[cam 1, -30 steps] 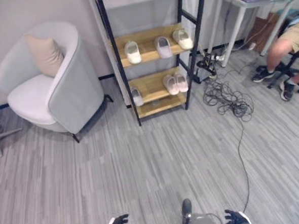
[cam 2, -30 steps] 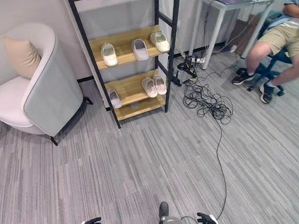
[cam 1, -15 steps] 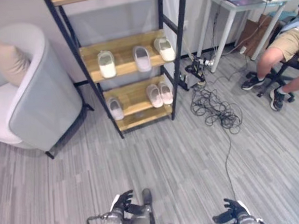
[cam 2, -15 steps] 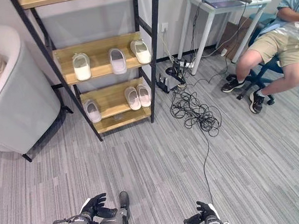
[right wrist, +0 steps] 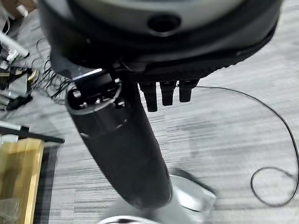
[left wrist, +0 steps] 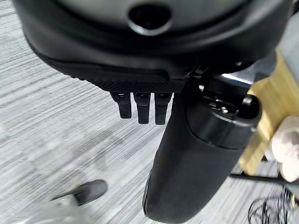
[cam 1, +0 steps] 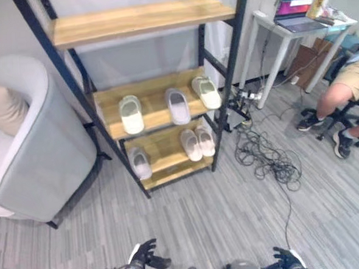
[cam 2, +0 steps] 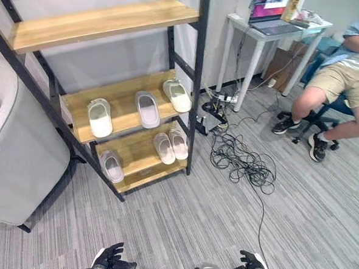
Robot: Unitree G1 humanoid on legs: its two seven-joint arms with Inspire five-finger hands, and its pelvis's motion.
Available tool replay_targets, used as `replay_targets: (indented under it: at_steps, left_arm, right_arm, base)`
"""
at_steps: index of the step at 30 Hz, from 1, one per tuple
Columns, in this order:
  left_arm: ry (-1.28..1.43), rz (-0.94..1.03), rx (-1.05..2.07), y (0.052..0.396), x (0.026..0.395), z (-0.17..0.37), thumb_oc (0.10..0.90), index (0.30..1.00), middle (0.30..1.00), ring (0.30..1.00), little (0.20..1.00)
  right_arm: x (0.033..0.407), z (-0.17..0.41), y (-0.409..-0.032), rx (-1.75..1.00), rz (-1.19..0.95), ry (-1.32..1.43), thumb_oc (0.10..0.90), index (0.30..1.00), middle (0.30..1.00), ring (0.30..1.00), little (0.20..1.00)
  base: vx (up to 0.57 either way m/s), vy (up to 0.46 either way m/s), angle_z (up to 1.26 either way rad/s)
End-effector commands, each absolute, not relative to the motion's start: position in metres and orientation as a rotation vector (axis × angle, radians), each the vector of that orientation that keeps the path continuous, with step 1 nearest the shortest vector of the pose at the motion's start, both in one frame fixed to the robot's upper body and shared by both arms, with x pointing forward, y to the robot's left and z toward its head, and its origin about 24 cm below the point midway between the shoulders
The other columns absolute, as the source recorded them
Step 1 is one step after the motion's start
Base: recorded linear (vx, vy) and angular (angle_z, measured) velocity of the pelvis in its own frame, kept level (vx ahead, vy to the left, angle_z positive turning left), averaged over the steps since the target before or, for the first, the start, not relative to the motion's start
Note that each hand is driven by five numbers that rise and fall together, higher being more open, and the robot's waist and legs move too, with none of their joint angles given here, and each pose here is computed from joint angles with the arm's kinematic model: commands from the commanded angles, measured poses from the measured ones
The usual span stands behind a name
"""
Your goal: Arrange the slippers neatly on the shoe rack.
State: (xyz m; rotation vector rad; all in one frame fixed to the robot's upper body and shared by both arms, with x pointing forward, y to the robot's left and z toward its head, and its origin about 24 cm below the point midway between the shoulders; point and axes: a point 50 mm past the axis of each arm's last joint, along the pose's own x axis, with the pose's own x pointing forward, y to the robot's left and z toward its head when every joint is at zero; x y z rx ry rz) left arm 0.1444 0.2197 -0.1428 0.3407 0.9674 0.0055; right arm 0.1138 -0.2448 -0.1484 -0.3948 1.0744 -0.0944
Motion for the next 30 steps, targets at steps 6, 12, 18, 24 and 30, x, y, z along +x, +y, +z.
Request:
replay_targets:
  at_steps: [6,12,18,24,30]
  left_arm:
    - [0.909,0.001,0.308,0.215,0.148,-0.14,0.8,0.9,0.9,0.9,0.9]
    - [0.874,-0.068,0.297,0.204,0.157,-0.136,0.8,0.9,0.9,0.9,0.9]
    - [0.845,-0.092,0.322,0.201,0.17,-0.131,0.8,0.9,0.9,0.9,0.9]
    - [0.859,-0.078,0.293,0.201,0.164,-0.134,0.8,0.9,0.9,0.9,0.9]
    - [0.854,-0.032,0.247,0.209,0.16,-0.133,0.8,0.9,0.9,0.9,0.9]
  right_arm:
    - [0.131,-0.139,-0.252,-0.444,-0.082,1.003,0.8,0.9,0.9,0.9,0.9]
    - [0.133,-0.137,-0.252,-0.398,-0.113,0.975,0.8,0.9,0.9,0.9,0.9]
    - [0.129,-0.137,-0.259,-0.384,-0.159,0.985,0.8,0.9,0.9,0.9,0.9]
    - [0.138,-0.134,-0.257,-0.406,-0.126,0.958,0.8,0.9,0.9,0.9,0.9]
    - [0.154,-0.127,-0.251,-0.423,-0.089,0.896,0.8,0.9,0.9,0.9,0.9]
  base:
    - [0.32,-0.081,1.05]
    - [0.15,-0.075,0.51]
    - [0.08,0.062,0.27]
    - [0.05,0.177,0.01]
    - [0.01,0.184,-0.25]
